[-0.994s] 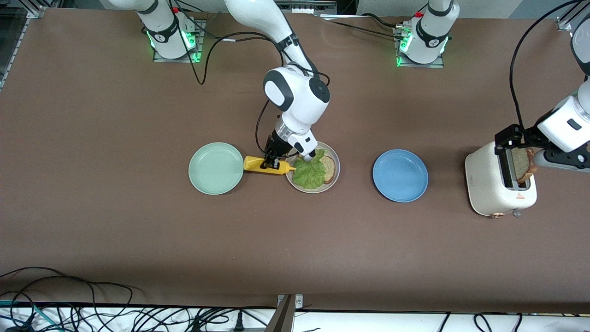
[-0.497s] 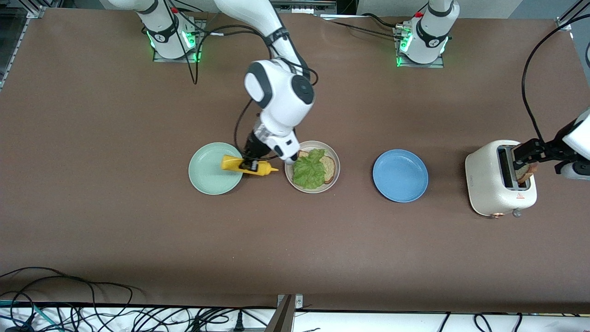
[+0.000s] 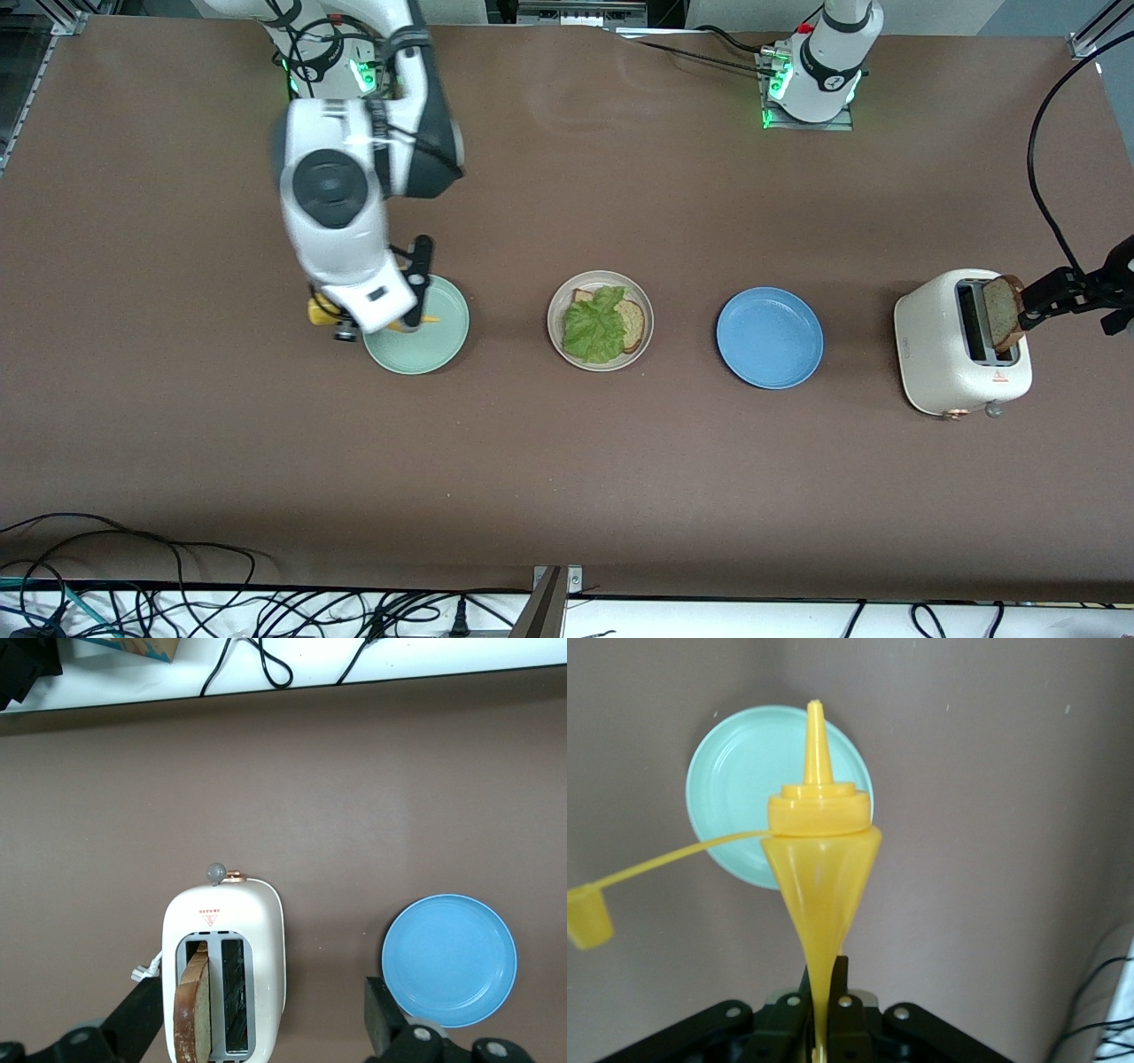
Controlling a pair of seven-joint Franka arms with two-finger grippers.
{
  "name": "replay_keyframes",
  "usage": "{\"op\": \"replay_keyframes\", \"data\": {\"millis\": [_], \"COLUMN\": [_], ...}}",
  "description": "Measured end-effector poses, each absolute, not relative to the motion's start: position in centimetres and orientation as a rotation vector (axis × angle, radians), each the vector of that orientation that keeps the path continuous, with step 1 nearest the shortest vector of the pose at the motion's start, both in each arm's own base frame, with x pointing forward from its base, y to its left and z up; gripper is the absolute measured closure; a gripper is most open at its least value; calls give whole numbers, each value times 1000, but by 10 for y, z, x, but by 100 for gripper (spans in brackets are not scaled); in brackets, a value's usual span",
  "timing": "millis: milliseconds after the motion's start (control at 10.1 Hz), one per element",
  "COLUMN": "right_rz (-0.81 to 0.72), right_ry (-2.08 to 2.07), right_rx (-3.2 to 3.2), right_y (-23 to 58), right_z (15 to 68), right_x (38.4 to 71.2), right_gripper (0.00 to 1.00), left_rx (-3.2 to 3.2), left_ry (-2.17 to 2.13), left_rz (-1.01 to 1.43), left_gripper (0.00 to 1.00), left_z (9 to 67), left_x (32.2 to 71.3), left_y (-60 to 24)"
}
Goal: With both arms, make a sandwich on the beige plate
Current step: 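Carry the mustard back while the left gripper grasps the toast slice, then set the mustard down while the left gripper lifts the toast out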
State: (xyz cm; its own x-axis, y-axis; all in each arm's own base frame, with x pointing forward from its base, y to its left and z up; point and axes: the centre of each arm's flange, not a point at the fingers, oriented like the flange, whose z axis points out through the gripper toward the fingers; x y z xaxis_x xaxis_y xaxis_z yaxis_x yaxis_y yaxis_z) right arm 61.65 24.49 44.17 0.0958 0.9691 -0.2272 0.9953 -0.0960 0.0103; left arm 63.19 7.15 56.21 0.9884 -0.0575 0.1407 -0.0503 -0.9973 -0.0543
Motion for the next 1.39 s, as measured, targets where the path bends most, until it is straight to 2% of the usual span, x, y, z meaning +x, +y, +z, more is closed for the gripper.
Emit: {"op": "replay_keyframes", "data": {"millis": [298,596,994,1292,1391], "right_rz": [-81,273,884,1259,1351], "right_ry": [2115,2231,2405,2514,2543], "right_rx": [2461,2769,2951,2872,2827], "right_y": [119,-31,-136,-172,-175], "right_z": [443,418,316,241,226], "right_x": [639,640,613,597,594], "right_gripper": [96,96,96,96,96], "left_rx": [-3087,-3096,-3120,-3133,-3134], "left_ry": [18,-73,-99,-143,-151], "left_rz": [-176,-93,99,216,222], "left_gripper": [0,0,0,0,7], "left_z": [547,524,463,400,386], "left_x": [632,629,620,604,599], "left_y": [99,138,162,184,187]}}
